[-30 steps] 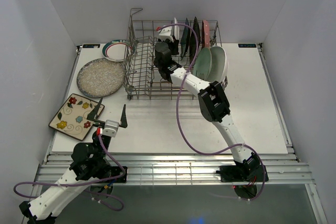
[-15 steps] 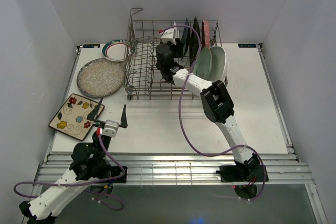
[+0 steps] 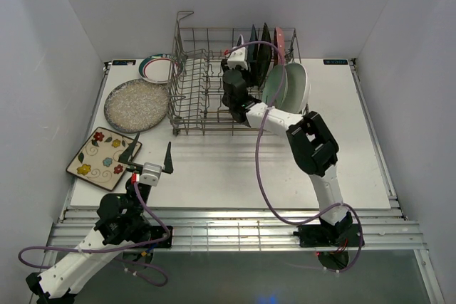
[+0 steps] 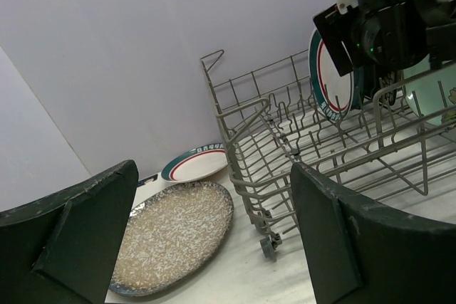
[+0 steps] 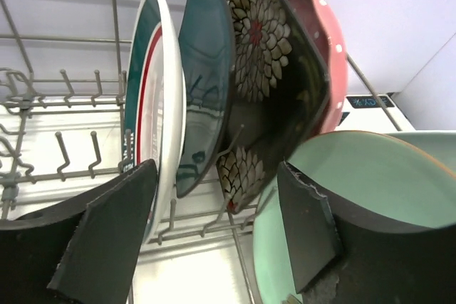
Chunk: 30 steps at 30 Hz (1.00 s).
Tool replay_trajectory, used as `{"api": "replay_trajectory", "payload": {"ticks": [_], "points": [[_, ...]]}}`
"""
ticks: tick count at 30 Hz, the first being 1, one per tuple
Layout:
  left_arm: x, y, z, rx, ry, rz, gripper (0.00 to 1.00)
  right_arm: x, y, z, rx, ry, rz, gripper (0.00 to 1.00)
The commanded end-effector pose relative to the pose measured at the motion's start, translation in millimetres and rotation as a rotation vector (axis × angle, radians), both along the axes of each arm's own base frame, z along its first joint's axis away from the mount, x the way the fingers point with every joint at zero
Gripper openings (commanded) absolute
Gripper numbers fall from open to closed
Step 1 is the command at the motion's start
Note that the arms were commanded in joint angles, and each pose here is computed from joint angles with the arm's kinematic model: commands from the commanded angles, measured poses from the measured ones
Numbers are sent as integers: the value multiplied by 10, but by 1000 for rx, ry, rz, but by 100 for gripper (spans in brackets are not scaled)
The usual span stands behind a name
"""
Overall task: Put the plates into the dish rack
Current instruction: Insert the plate into the dish rack.
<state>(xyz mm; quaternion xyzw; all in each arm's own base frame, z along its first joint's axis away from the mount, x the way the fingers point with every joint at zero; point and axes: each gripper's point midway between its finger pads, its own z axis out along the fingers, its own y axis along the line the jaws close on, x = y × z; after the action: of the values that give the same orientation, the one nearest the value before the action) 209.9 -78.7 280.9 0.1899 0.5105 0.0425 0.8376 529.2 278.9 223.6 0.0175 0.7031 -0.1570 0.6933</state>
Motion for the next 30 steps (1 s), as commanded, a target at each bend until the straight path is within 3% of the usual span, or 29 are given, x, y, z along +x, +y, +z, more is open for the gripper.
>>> {"api": "replay_trajectory", "payload": {"ticks": [1, 10, 14, 20, 23, 24, 30], "points": [[20, -3, -28, 13, 5, 11, 98, -248, -27, 739, 146, -167, 24, 74], [44, 1, -54, 22, 13, 25, 98, -610, -21, 1030, 218, -182, 184, 79], [46, 9, -56, 21, 13, 30, 98, -732, 29, 1003, 225, -149, 273, 79], [57, 8, -59, 18, 17, 34, 98, -981, -194, 834, 234, -116, 271, 80], [76, 7, -67, 18, 31, 41, 98, -1083, -195, 830, 237, -102, 324, 71], [82, 12, -72, 16, 35, 45, 98, -1092, -182, 779, 220, -71, 336, 63], [81, 17, -70, 16, 33, 48, 98, -970, 31, 698, 246, 9, 359, 62]]}}
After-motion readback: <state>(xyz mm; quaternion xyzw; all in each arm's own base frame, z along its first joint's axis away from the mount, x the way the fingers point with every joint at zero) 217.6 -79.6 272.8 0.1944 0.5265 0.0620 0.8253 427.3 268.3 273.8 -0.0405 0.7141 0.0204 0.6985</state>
